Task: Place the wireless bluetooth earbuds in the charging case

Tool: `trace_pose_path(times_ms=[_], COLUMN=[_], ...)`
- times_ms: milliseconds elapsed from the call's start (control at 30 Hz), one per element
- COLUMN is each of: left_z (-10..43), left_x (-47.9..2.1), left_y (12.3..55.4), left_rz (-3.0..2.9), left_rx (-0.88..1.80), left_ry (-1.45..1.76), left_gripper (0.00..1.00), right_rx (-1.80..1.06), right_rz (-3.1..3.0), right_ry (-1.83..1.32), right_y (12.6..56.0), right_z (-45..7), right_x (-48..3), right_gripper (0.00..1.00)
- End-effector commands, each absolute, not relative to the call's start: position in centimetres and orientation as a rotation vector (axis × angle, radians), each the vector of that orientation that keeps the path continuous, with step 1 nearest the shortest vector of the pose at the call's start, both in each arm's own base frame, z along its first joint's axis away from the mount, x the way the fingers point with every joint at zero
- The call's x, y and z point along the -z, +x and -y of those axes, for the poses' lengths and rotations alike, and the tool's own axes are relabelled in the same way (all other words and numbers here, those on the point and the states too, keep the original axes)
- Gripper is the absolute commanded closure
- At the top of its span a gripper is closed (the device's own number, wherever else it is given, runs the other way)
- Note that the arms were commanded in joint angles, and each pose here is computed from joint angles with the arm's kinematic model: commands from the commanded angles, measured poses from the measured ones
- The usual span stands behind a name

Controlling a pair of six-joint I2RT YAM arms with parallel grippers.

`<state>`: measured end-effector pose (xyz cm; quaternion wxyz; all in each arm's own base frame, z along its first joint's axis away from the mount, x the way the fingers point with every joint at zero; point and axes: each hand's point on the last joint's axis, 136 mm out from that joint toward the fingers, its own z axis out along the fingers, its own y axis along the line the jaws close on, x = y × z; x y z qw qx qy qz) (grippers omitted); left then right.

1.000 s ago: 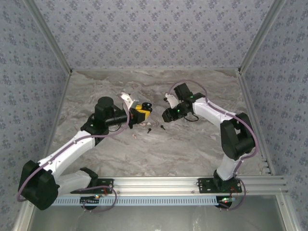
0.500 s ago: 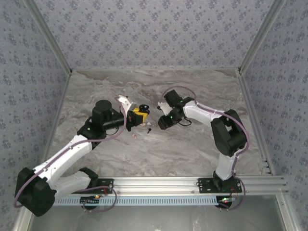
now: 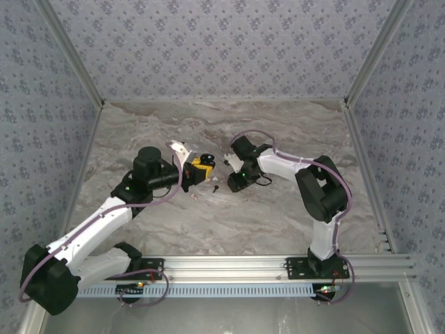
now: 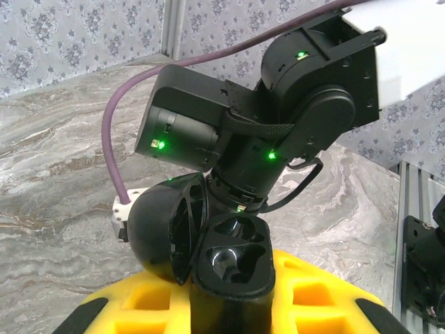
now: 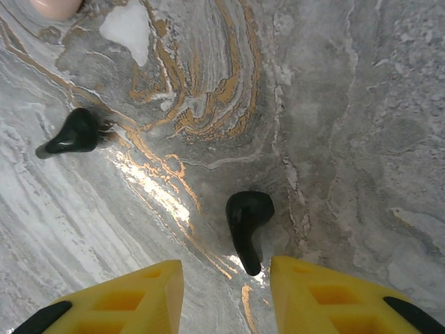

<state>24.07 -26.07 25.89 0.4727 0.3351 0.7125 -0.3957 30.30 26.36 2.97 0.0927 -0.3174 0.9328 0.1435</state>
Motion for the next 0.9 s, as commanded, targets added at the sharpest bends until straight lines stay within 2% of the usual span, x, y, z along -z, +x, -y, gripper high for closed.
trace_pose_path(times_ms=[0,267,633,867], left_z=[25.9,25.8,25.8,25.7], left_x=[-26.7,-26.5,-26.4,-26.2], left_y=[23.7,23.8,23.7,23.8], left_rz=[-1.709,-1.716,-1.722,-1.726], left_rx=[0.954,0.944,0.939,0.932], left_ry=[0.831,0.829,0.831,0.830], left_gripper=[0.89,0.89,0.89,0.89], right_rx=[-0.386,-0.376,-0.337,-0.273], right_rz=[-2.792,-2.804,-2.791,-2.799], right_ry=[-0.943,-0.932,-0.807,-0.647], right_y=[30.5,30.6,31.9,33.2], right_z=[-26.3,-26.3,-25.8,-24.3], right_x=[-2.5,-1.9,-2.0,-2.0], right_gripper=[0.63,0.68,0.85,0.86])
